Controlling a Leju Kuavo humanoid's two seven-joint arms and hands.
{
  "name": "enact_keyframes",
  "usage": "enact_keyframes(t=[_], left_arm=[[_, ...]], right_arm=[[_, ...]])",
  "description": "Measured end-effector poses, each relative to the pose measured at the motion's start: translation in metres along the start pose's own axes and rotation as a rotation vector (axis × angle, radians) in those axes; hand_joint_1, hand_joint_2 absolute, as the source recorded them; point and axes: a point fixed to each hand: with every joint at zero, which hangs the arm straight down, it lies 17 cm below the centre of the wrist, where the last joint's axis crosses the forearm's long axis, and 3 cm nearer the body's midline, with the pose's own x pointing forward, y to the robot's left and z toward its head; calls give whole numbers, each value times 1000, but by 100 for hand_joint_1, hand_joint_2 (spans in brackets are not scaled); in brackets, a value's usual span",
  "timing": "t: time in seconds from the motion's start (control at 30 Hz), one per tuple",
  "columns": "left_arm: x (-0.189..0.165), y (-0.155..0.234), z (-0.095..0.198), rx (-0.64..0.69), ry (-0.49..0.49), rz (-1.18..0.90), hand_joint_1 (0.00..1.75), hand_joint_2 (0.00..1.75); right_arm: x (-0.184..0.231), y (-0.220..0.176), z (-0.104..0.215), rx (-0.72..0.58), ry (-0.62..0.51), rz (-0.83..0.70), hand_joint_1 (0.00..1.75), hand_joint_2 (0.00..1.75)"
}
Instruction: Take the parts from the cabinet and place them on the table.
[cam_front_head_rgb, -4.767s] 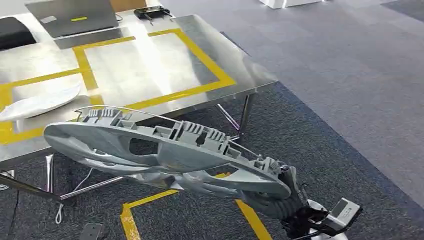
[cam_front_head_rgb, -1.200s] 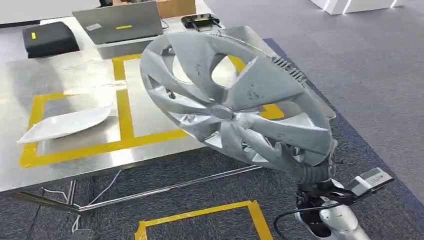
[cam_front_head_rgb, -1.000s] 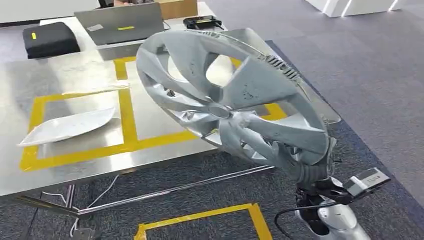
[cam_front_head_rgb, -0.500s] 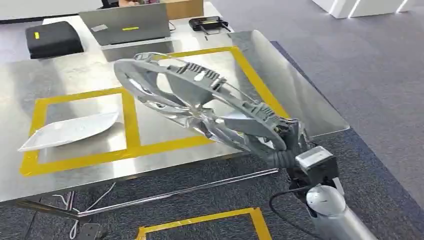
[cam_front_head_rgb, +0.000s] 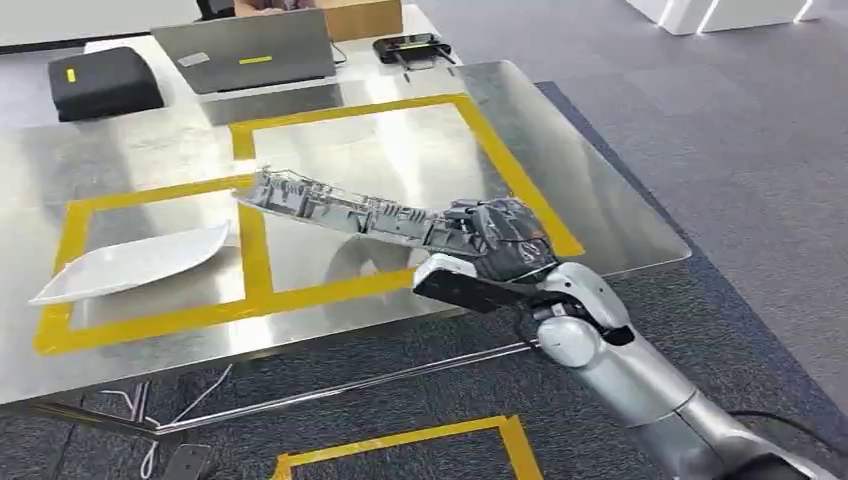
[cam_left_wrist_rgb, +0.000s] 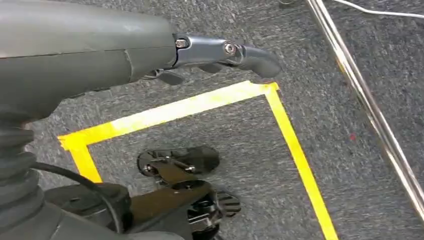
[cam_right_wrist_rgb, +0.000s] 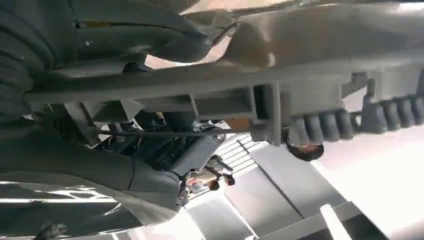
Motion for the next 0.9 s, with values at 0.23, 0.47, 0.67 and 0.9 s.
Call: enact_keyframes(t=[0.23,0.47,0.67,0.9], left_arm=[[1,1,-4,-13,27,1,0,175],[3,-2,-5,-28,37,3,0,175],[-3,-5,-3,-26,51,30,0,175],[-14,-9,-1,-22,67,62,0,175]], right_arm=[[-7,43,-28,209,-39,358,175,175],[-26,78,-43,372,-32,519,175,175],[-56,98,-53,480,20,648,175,175],[-81,123,-45,580,96,660,175,175]])
